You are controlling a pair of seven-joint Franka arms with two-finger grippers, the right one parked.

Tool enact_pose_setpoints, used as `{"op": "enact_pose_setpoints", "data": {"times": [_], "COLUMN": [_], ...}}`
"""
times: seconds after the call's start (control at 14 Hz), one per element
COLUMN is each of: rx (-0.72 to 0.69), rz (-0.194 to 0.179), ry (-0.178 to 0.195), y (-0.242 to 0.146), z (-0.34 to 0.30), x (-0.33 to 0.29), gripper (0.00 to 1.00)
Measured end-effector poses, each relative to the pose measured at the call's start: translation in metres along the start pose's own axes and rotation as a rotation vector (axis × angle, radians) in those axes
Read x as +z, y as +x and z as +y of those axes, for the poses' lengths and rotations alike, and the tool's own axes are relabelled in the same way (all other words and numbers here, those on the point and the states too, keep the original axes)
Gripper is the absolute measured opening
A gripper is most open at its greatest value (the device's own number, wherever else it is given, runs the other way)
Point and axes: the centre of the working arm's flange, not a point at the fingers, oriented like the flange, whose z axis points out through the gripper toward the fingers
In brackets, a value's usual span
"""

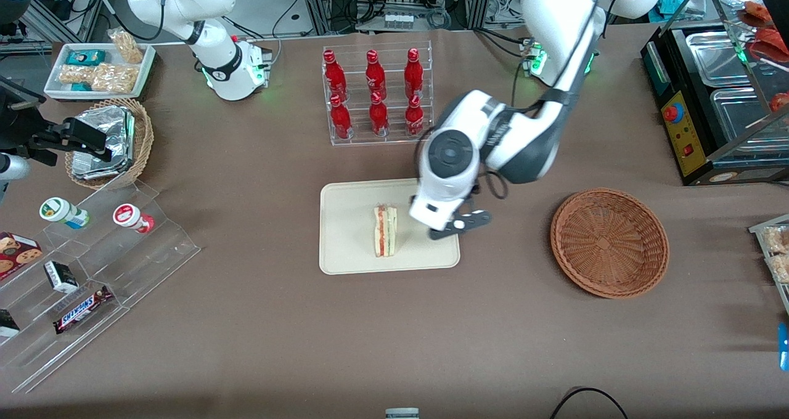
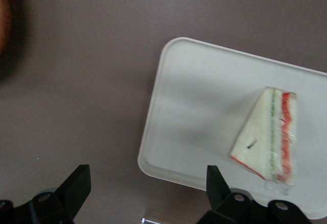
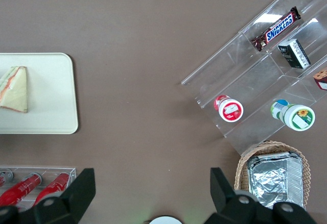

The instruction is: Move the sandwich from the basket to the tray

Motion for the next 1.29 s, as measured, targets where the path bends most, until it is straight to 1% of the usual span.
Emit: {"op": "enact_pose_setpoints", "data": {"times": [0.14,0.29,0.43,0.5,0.57,0.79,0.86,1.0,1.14,1.21,1.29], "rx": [0.049,0.126,0.208,0.241,0.264,0.270,0.262,0.259,0.243,0.232,0.220], "rz": [-0.030,-0.046,-0.068,-0.072,-0.061,0.003,0.025,0.066,0.104,0.111,0.107], "ry": [0.011,-0.002,-0.016,-0.026,-0.031,0.006,0.002,-0.016,-0.047,-0.066,-0.083], "y": [0.021,0.036,0.045,0.049,0.052,0.048,0.048,0.051,0.055,0.056,0.055], "z": [-0.050,-0.106,-0.168,-0.199,-0.228,-0.287,-0.302,-0.326,-0.343,-0.348,-0.355], "x": [0.001,-0.014,-0.044,-0.061,-0.079,-0.123,-0.134,-0.155,-0.177,-0.185,-0.192], "gripper": [1.00,1.00,1.00,1.00,1.00,1.00,1.00,1.00,1.00,1.00,1.00]}}
